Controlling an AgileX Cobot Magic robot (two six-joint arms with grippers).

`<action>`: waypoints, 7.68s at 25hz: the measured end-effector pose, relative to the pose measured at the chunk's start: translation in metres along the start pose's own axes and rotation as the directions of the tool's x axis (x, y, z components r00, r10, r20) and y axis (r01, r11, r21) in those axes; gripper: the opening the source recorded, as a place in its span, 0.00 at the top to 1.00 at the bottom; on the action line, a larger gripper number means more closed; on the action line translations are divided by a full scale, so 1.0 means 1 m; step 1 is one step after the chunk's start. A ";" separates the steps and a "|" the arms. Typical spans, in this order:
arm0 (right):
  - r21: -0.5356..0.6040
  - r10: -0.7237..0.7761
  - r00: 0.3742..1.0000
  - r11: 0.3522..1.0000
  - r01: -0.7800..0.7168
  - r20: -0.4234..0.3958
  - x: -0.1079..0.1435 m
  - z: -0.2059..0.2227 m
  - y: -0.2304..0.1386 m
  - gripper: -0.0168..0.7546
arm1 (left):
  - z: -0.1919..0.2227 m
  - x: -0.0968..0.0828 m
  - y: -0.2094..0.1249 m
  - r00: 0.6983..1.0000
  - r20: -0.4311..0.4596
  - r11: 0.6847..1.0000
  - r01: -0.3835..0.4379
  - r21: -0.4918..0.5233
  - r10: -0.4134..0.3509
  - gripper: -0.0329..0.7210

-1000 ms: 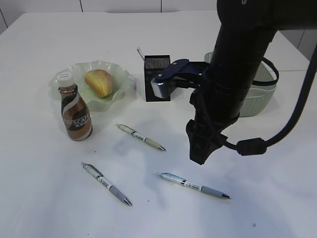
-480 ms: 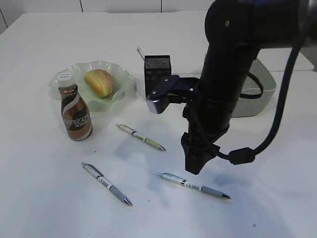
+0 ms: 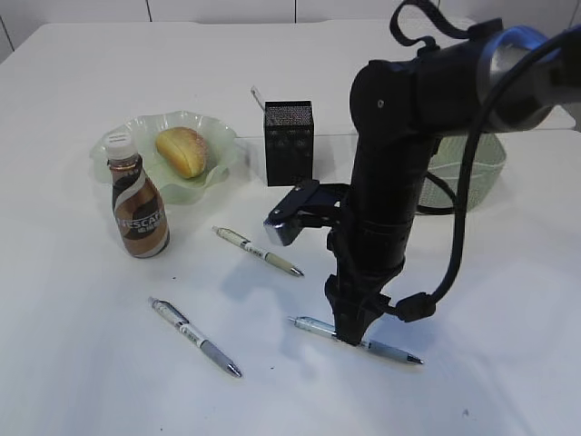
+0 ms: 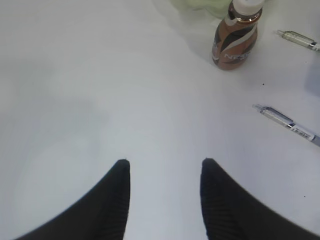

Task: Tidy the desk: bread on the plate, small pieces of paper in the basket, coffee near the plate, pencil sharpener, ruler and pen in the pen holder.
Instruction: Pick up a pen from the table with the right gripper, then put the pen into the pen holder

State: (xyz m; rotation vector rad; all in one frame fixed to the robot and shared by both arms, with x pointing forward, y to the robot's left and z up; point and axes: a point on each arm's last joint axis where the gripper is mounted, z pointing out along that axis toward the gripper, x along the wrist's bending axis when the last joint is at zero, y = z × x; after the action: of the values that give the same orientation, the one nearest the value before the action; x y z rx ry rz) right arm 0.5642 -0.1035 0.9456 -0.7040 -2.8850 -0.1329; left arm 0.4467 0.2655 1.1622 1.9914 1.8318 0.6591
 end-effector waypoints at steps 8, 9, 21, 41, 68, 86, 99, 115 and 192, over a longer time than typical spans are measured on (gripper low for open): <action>0.011 0.002 1.000 1.000 -0.002 0.022 -0.011 0.025 0.005 0.41 | 0.000 0.000 0.000 1.000 -0.001 1.000 -0.001 0.000 0.001 0.53; 0.015 0.003 1.000 1.000 -0.003 0.022 -0.013 0.030 0.005 0.41 | 0.000 0.000 0.000 1.000 -0.002 1.000 -0.001 0.000 0.001 0.53; -0.001 0.005 0.999 1.000 -0.005 0.034 -0.015 0.033 0.007 0.41 | 0.000 0.004 0.001 0.999 -0.049 1.000 -0.020 -0.005 0.019 0.53; -0.007 0.010 1.000 1.000 -0.010 0.027 -0.015 0.033 0.008 0.41 | 0.000 0.007 0.001 0.997 -0.072 1.000 -0.031 -0.006 0.030 0.53; 0.074 -0.066 0.983 0.996 0.054 0.170 -0.007 0.043 0.017 0.41 | 0.000 0.007 0.001 0.997 -0.072 0.999 -0.032 -0.012 0.031 0.53; 0.076 -0.051 0.987 0.996 0.040 0.150 -0.007 0.050 0.018 0.41 | 0.000 0.006 0.002 0.997 -0.072 0.999 -0.032 -0.016 0.031 0.53; 0.079 -0.051 0.988 0.996 0.040 0.148 -0.007 0.050 0.017 0.42 | 0.000 0.006 0.002 0.997 -0.072 0.999 -0.032 -0.016 0.031 0.53; 0.080 0.002 0.993 0.997 -0.012 0.119 -0.004 0.050 0.017 0.83 | 0.000 0.006 0.002 0.997 -0.072 0.999 -0.032 -0.016 0.031 0.53; -0.904 0.517 0.768 0.384 0.186 0.377 -0.071 -0.109 0.080 0.83 | -0.002 0.002 0.020 0.999 -0.033 0.975 -0.042 -0.217 0.035 0.53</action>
State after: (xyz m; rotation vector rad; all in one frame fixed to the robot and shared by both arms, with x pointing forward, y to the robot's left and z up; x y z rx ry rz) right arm 0.6792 -0.0782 1.0432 -1.4521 -3.0210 -1.9971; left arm 0.4620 0.2656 1.1753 1.8864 1.6609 0.8651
